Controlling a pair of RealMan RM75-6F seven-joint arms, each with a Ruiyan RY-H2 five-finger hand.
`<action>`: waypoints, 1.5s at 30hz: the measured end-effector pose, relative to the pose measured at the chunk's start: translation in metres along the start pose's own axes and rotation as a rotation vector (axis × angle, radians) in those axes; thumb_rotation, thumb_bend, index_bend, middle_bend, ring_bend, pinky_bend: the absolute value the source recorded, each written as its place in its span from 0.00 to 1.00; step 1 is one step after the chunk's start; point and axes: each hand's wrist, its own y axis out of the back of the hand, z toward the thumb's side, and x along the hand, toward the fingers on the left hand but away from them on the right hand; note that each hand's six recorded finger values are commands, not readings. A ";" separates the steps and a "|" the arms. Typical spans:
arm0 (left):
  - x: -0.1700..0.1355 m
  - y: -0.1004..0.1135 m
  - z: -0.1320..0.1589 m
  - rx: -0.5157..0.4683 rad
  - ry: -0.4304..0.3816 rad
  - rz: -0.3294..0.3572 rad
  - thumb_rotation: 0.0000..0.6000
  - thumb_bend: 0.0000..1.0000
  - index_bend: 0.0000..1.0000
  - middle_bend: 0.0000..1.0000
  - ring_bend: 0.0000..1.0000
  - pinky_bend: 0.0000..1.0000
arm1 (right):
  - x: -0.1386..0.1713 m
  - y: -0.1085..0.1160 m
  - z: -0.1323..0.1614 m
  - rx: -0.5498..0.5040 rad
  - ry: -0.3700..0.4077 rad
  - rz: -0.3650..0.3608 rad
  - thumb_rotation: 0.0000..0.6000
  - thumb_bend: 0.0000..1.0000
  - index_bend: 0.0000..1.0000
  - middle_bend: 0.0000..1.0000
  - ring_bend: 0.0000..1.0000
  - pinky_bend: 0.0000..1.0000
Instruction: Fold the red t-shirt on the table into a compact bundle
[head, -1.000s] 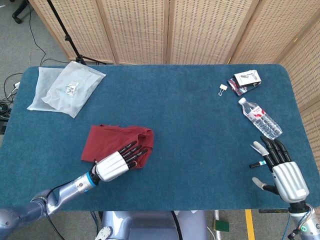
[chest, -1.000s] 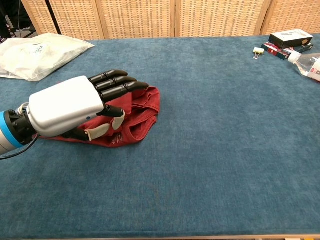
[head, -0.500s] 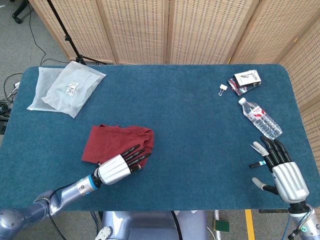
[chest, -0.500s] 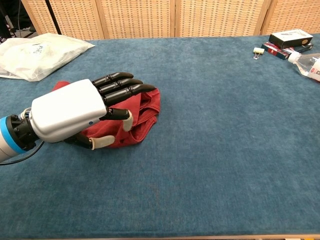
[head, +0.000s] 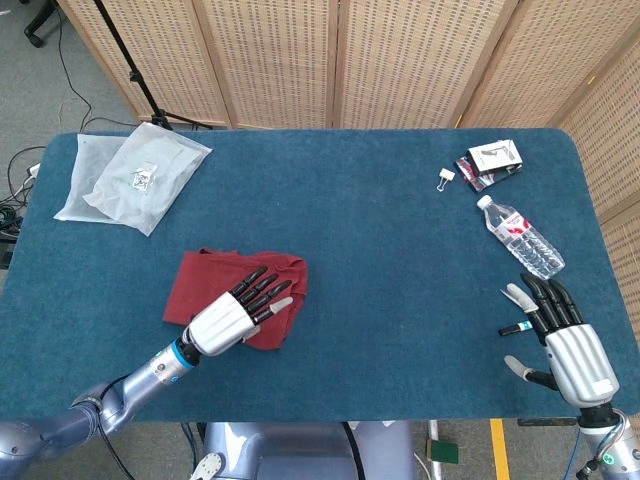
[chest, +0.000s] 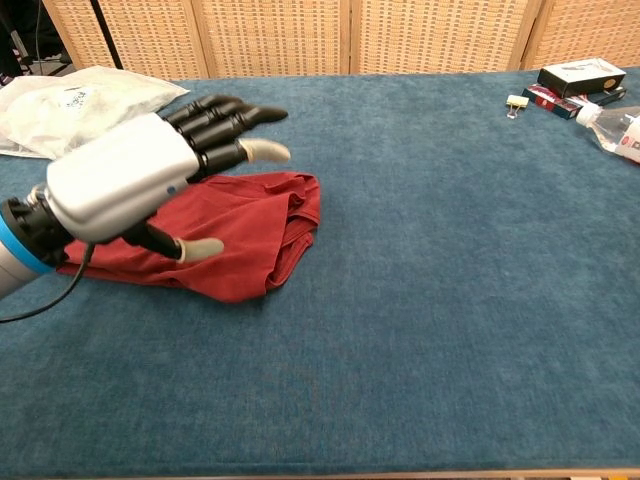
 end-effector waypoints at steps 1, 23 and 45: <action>0.001 0.004 -0.003 -0.007 0.015 0.012 1.00 0.20 0.00 0.00 0.00 0.00 | 0.000 0.000 0.000 0.000 0.001 0.001 1.00 0.00 0.00 0.00 0.00 0.00; 0.028 -0.019 -0.096 -0.042 0.385 -0.096 1.00 0.21 0.00 0.00 0.00 0.00 | -0.007 -0.010 -0.005 0.023 -0.026 0.030 1.00 0.00 0.00 0.00 0.00 0.00; 0.001 -0.035 -0.145 -0.006 0.510 -0.165 1.00 0.23 0.00 0.00 0.00 0.00 | -0.011 -0.019 -0.008 0.045 -0.048 0.051 1.00 0.00 0.00 0.00 0.00 0.00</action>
